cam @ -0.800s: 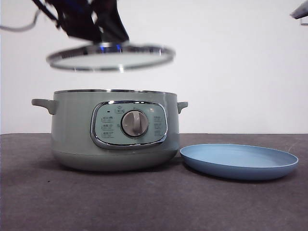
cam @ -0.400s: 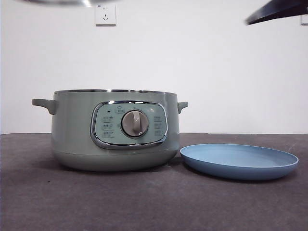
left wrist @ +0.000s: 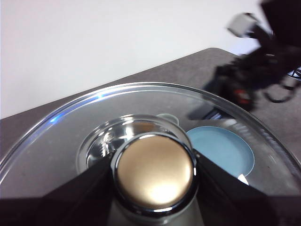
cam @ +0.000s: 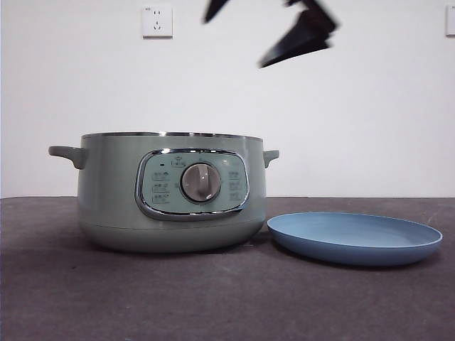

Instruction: Take the corn out from the steamer,put the corn on the plate,close the lid

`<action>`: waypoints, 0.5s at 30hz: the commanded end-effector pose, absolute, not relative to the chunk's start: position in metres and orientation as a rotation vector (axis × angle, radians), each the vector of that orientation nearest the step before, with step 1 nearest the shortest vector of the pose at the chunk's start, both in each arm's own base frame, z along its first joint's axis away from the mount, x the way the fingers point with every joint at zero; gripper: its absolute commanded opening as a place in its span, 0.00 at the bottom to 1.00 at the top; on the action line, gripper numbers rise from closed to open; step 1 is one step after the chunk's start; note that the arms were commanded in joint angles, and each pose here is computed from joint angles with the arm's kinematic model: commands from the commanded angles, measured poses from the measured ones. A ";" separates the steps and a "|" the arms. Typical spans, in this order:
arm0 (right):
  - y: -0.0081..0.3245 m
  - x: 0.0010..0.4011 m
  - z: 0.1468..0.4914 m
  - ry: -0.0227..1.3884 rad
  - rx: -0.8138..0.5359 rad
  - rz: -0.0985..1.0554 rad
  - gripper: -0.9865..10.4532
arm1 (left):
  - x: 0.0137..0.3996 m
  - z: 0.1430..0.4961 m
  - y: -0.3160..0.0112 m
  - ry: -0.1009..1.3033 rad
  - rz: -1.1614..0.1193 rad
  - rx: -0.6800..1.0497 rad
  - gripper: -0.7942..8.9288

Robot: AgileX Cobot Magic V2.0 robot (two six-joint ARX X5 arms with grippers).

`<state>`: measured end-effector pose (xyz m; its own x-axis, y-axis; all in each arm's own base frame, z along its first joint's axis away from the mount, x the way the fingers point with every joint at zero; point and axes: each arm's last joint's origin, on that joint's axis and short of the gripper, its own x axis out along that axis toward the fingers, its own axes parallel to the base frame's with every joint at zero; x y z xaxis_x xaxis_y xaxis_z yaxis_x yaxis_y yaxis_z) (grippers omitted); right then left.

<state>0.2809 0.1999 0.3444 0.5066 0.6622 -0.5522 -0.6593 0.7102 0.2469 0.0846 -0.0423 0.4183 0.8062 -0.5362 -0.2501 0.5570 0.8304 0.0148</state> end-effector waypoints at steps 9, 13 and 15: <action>0.292 0.356 0.275 0.826 -0.105 0.705 0.58 | 0.060 0.421 -0.032 0.199 -0.591 0.050 0.07; 0.303 0.365 0.237 0.893 -0.140 0.678 0.58 | 0.060 0.421 -0.032 0.199 -0.598 0.050 0.07; 0.307 0.367 0.225 0.918 -0.149 0.677 0.58 | 0.060 0.421 -0.032 0.198 -0.599 0.053 0.07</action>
<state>0.3653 0.3042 0.2352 0.4322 0.4901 -0.7570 -0.6072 0.7788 0.1575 0.0635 -0.0333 0.4149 0.7987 -0.5408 -0.2640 0.5571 0.8303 -0.0151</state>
